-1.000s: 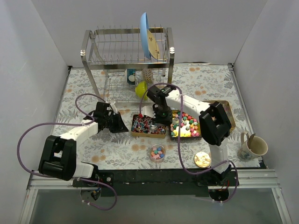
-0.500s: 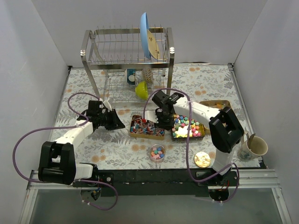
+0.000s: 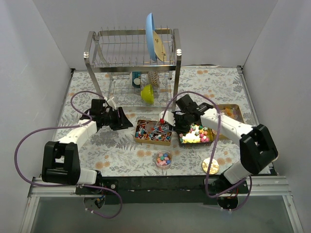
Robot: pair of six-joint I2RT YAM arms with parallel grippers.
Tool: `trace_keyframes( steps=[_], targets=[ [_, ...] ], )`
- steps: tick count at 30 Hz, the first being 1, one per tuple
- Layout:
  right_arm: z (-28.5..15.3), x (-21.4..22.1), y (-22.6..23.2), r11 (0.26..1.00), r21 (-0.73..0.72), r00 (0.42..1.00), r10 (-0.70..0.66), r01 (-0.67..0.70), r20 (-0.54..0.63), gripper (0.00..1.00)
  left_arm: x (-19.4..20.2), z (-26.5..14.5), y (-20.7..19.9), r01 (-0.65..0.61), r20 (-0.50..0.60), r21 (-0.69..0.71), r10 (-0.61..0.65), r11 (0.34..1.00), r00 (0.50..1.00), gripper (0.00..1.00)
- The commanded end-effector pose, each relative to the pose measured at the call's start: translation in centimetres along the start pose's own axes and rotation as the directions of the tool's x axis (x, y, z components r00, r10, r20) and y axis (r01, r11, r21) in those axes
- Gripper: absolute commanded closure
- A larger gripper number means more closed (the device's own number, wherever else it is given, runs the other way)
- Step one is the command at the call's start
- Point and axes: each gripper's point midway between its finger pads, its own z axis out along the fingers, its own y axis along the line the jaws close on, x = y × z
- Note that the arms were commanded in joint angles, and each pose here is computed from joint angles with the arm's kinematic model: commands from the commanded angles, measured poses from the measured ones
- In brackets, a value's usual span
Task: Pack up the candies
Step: Scoop the fake candies from the storage box, then place the fake candies in the packing bottle.
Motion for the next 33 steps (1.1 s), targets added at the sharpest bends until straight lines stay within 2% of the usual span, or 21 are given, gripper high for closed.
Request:
trace_keyframes(
  steps=[1, 7, 8, 10, 12, 16, 22, 28, 33],
  targets=[
    [-2.0, -3.1, -1.0, 0.995, 0.095, 0.983, -0.045, 0.028, 0.181, 0.99, -1.1, -0.5, -1.1, -0.046, 0.013, 0.044, 0.046, 0.998, 0.999, 0.53],
    [-4.8, -3.2, 0.2, 0.99, 0.12, 0.974, -0.092, 0.069, 0.205, 0.99, -0.5, -0.6, 0.2, -0.024, 0.009, -0.008, 0.025, 1.0, 1.0, 0.3],
    [-5.3, -3.1, 0.3, 0.988, 0.126, 0.973, -0.119, 0.095, 0.199, 0.99, -0.4, -0.6, 0.3, -0.02, 0.009, -0.013, 0.021, 1.0, 1.0, 0.22],
    [-6.3, -2.7, 1.2, 0.983, 0.12, 0.97, -0.157, 0.136, 0.186, 0.99, -0.3, -0.6, 0.6, -0.016, 0.015, -0.02, 0.016, 1.0, 1.0, 0.17],
    [-7.2, -1.7, 2.6, 0.978, 0.096, 0.967, -0.198, 0.185, 0.157, 0.99, -0.5, -0.7, 0.7, -0.018, 0.025, -0.023, 0.018, 1.0, 1.0, 0.02],
    [-8.6, 0.6, 4.5, 0.962, 0.06, 0.96, -0.27, 0.266, 0.074, 0.99, -0.9, -0.9, 1.0, -0.009, 0.054, -0.028, 0.01, 1.0, 0.999, 0.02],
    [-10.3, 2.8, 6.1, 0.949, -0.014, 0.948, -0.315, 0.315, -0.046, 0.99, -1.1, -1.4, 1.5, 0.016, 0.093, -0.041, -0.012, 0.999, 0.996, 0.02],
    [-11.1, 4.3, 5.5, 0.913, -0.02, 0.89, -0.403, 0.408, -0.214, 0.99, -1.1, -1.9, 2.5, 0.054, 0.127, -0.058, -0.047, 0.997, 0.991, 0.02],
    [-11.0, 4.2, 5.1, 0.893, -0.043, 0.85, -0.441, 0.449, -0.288, 0.99, -1.6, -2.5, 2.9, 0.065, 0.158, -0.067, -0.054, 0.996, 0.986, 0.02]
  ],
)
